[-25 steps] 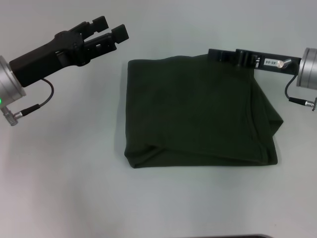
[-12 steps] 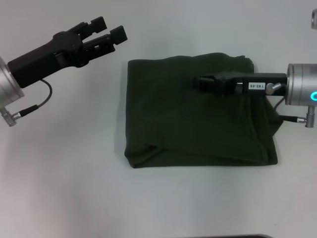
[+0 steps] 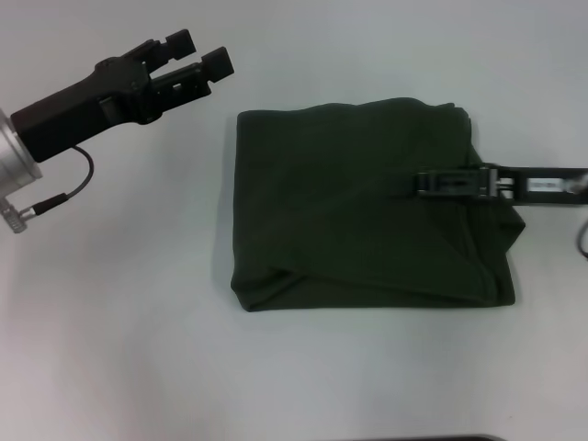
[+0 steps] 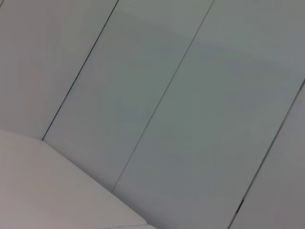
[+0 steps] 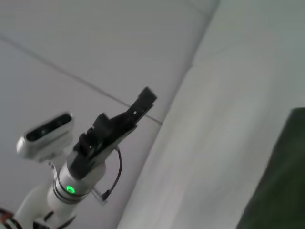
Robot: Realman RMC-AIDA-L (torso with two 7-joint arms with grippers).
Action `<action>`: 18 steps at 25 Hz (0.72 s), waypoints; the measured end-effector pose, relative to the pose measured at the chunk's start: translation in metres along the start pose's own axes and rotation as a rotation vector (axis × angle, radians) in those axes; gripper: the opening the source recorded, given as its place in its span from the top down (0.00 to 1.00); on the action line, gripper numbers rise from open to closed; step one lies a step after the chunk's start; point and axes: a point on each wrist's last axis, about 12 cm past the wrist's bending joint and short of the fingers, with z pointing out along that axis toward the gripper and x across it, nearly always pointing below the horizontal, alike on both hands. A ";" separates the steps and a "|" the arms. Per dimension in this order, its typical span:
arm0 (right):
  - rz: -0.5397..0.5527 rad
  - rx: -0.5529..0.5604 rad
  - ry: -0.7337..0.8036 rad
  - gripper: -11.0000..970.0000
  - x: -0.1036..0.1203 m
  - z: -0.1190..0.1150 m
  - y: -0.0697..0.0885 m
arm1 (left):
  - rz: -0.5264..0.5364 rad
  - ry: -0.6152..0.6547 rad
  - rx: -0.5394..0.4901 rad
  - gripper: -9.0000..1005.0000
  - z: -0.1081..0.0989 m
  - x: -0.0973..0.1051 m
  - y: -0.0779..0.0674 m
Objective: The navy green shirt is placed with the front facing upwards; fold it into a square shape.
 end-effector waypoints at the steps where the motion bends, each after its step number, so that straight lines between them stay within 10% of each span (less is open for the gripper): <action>1: 0.017 0.004 -0.008 0.61 0.002 -0.006 0.000 | 0.000 -0.001 -0.001 0.05 0.000 0.000 0.000; 18: 0.267 0.140 -0.023 0.25 0.056 -0.067 -0.017 | 0.010 -0.009 0.002 0.05 0.003 -0.001 0.000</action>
